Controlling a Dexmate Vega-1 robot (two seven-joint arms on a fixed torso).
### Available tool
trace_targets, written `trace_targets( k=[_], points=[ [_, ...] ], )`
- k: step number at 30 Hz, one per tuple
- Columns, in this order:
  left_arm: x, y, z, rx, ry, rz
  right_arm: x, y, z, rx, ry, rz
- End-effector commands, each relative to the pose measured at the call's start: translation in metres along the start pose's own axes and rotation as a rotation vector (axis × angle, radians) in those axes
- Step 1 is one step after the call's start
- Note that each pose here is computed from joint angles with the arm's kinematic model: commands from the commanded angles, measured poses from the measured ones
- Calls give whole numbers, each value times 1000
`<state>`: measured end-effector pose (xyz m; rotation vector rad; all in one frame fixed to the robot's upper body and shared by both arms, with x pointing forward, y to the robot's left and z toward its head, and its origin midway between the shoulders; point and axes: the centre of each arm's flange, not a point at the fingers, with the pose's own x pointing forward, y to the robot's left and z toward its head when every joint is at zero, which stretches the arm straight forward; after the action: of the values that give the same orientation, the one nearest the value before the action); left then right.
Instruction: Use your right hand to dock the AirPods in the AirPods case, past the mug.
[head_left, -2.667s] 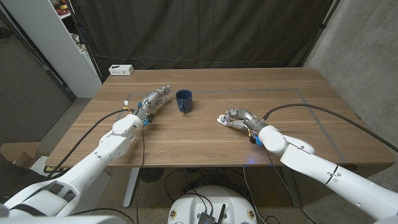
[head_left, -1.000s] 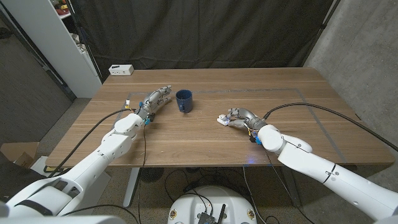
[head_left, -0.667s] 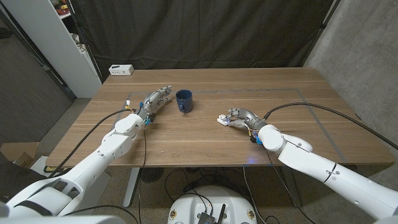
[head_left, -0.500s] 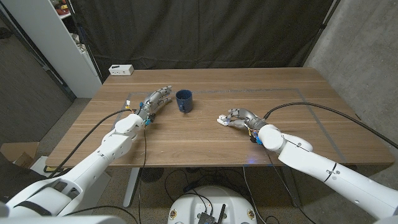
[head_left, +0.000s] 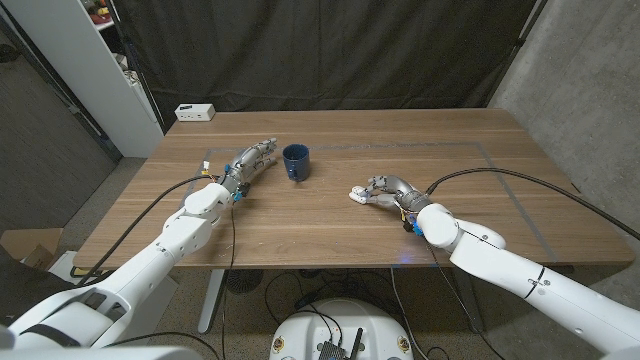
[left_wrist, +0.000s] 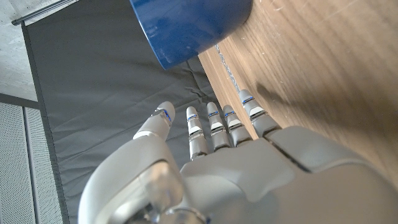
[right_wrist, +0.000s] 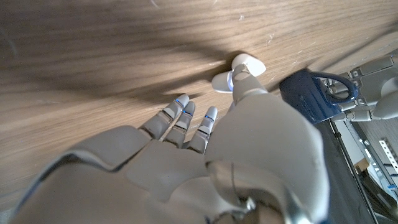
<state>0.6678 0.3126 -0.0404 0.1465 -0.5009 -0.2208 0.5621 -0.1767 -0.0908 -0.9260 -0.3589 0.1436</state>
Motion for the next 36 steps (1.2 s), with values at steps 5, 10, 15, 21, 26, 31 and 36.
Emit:
trace_targets(
  k=[5, 10, 15, 21, 26, 31, 36],
  points=[
    [-1, 2, 1, 1, -7, -6, -7, 4, -4, 87, -45, -67],
    [-1, 2, 1, 3, -6, -5, -7, 5, -5, 97, -37, -57],
    [0, 3, 2, 2, -13, -8, -6, 2, -3, 62, -44, 2],
    [-1, 2, 1, -3, -18, -8, -3, 0, -1, 17, -15, 36],
    [-2, 2, -1, -7, -16, -1, -1, 0, 1, -5, 20, 54],
    [-3, 2, -3, -10, -13, -1, 1, 2, 3, -17, 38, 67],
    [-4, 2, -4, -9, -10, -2, 3, 5, 5, -40, 51, 74]
  ],
)
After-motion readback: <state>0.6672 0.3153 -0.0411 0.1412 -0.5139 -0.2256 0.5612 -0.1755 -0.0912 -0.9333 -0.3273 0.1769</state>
